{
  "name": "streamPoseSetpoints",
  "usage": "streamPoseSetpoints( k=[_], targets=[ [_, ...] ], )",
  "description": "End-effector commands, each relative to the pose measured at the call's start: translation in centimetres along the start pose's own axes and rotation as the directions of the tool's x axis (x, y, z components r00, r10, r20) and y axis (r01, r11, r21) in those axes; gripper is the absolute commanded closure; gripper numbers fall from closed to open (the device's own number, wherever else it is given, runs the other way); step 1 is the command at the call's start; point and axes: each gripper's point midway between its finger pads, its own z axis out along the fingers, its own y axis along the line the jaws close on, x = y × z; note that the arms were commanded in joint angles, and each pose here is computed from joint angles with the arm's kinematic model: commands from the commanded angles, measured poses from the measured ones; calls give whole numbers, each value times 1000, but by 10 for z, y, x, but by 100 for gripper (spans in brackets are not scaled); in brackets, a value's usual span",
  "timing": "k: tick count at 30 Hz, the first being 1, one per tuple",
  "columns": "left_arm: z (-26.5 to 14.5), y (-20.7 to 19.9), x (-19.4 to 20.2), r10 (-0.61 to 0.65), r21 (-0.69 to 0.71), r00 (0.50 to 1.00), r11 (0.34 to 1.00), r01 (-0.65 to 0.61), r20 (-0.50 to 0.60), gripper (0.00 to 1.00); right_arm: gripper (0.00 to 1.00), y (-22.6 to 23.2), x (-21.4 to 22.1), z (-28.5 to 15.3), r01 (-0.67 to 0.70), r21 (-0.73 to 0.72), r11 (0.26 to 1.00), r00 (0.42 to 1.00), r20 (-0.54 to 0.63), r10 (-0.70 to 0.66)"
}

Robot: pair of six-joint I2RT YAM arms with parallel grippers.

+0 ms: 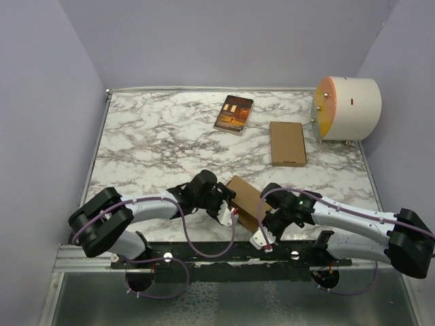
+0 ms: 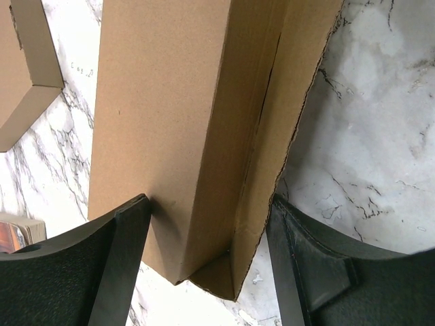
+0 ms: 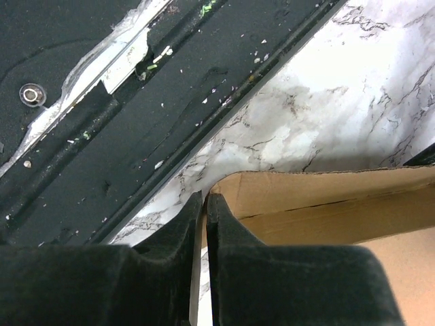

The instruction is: Fold the paper box

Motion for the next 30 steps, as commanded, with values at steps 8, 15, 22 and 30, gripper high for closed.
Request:
streamPoseSetpoints(
  k=[8,15,22,30],
  targets=[
    [5,-41,11,-99,143,995,984,103,-34,32,99,-28,-4,0,45,30,999,998,-39,-44],
    [6,-45,12,-105,158,994,981,108,-30,32,99,-35,-9,1,102,3,995,994,-29,-102],
    [7,-47,12,-105,163,994,981,109,-29,32,99,-41,-11,3,137,-20,990,990,-24,-138],
    [7,-48,12,-106,165,994,980,109,-31,32,99,-42,-11,1,147,-26,989,988,-32,-148]
  ],
)
